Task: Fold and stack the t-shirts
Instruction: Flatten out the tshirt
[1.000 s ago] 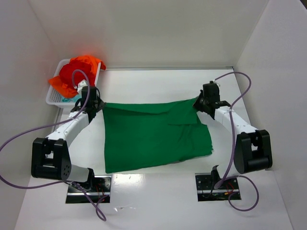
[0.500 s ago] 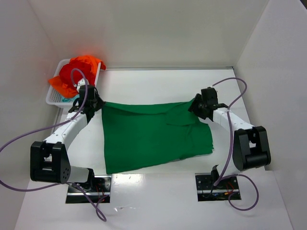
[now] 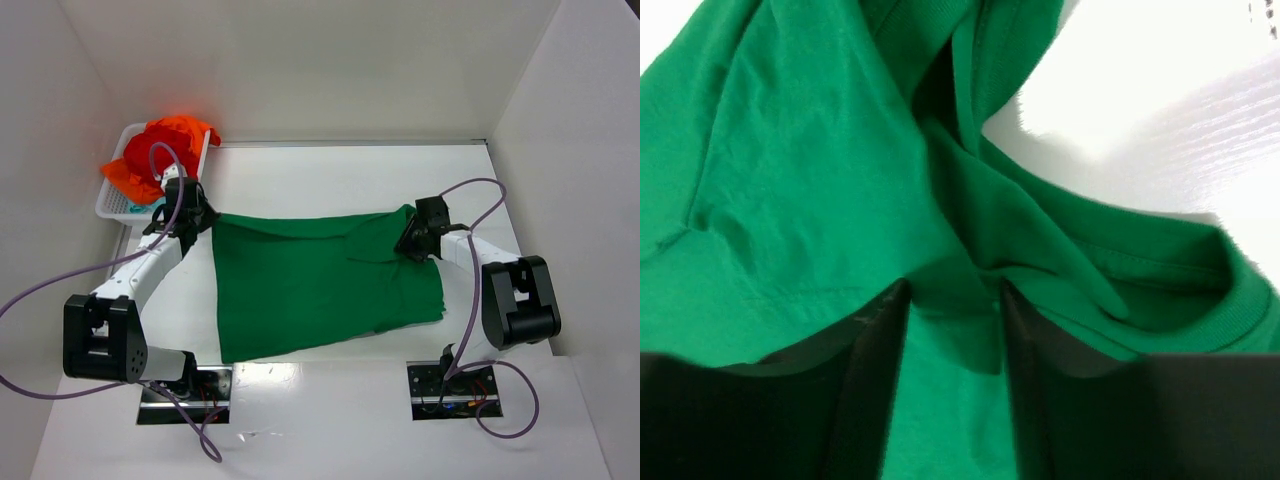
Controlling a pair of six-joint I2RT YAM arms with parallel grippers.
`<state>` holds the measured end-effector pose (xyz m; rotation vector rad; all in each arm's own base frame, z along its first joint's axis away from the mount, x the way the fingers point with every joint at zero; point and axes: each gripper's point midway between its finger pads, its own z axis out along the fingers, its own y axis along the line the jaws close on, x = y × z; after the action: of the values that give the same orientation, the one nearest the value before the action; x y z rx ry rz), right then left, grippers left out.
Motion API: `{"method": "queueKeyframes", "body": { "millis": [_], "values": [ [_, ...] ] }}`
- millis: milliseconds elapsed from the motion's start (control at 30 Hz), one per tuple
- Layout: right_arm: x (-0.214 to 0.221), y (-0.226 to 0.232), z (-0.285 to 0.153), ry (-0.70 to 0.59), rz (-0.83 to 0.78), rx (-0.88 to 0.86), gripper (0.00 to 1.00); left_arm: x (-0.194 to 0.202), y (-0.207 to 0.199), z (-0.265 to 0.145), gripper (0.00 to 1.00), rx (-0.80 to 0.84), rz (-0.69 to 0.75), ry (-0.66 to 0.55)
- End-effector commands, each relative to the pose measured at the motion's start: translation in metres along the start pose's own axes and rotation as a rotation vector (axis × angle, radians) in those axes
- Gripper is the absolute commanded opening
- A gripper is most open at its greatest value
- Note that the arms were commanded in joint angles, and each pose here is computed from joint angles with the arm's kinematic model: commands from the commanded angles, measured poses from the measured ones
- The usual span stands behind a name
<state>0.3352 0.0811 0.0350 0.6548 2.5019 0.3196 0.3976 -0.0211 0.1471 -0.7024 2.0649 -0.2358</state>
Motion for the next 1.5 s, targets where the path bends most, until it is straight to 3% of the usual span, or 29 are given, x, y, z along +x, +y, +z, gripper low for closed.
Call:
{"method": "queueKeyframes", "body": {
  "millis": [0, 167, 267, 400, 600, 733, 967, 1100, 1133, 1167, 1367, 1467],
  "values": [
    [-0.005, 0.009, -0.002, -0.026, 0.007, -0.030, 0.40, -0.019, -0.015, 0.000, 0.00, 0.045, 0.004, -0.039],
    [-0.009, 0.017, -0.002, -0.036, 0.015, -0.064, 0.20, -0.018, -0.016, 0.002, 0.00, 0.053, 0.004, -0.034],
    [-0.018, 0.024, -0.003, -0.052, 0.015, -0.077, 0.01, -0.016, -0.017, 0.005, 0.00, 0.060, 0.004, -0.028],
    [-0.041, 0.043, -0.009, -0.086, 0.015, -0.105, 0.00, -0.023, -0.021, 0.006, 0.00, 0.075, 0.008, -0.031],
    [-0.106, 0.087, -0.057, -0.216, 0.014, -0.185, 0.00, -0.048, -0.040, -0.004, 0.00, 0.129, 0.045, -0.059],
    [-0.111, 0.093, -0.055, -0.204, 0.016, -0.215, 0.00, -0.052, -0.045, -0.007, 0.00, 0.149, 0.055, -0.057],
    [-0.068, 0.063, -0.009, -0.092, 0.018, -0.151, 0.00, -0.047, -0.043, -0.007, 0.00, 0.146, 0.066, -0.036],
    [-0.056, 0.054, 0.000, -0.069, 0.019, -0.133, 0.18, -0.044, -0.043, -0.008, 0.00, 0.148, 0.077, -0.024],
    [-0.057, 0.052, 0.003, -0.074, 0.011, -0.125, 0.30, -0.044, -0.043, -0.008, 0.00, 0.148, 0.077, -0.024],
    [-0.057, 0.052, 0.003, -0.074, 0.011, -0.124, 0.34, -0.044, -0.043, -0.008, 0.00, 0.148, 0.077, -0.024],
    [-0.059, 0.053, 0.010, -0.068, -0.001, -0.118, 0.47, -0.039, -0.042, -0.002, 0.00, 0.146, 0.078, -0.004],
    [-0.068, 0.058, 0.007, -0.092, -0.001, -0.123, 0.48, -0.042, -0.044, -0.003, 0.00, 0.151, 0.078, -0.012]
  ]
}}
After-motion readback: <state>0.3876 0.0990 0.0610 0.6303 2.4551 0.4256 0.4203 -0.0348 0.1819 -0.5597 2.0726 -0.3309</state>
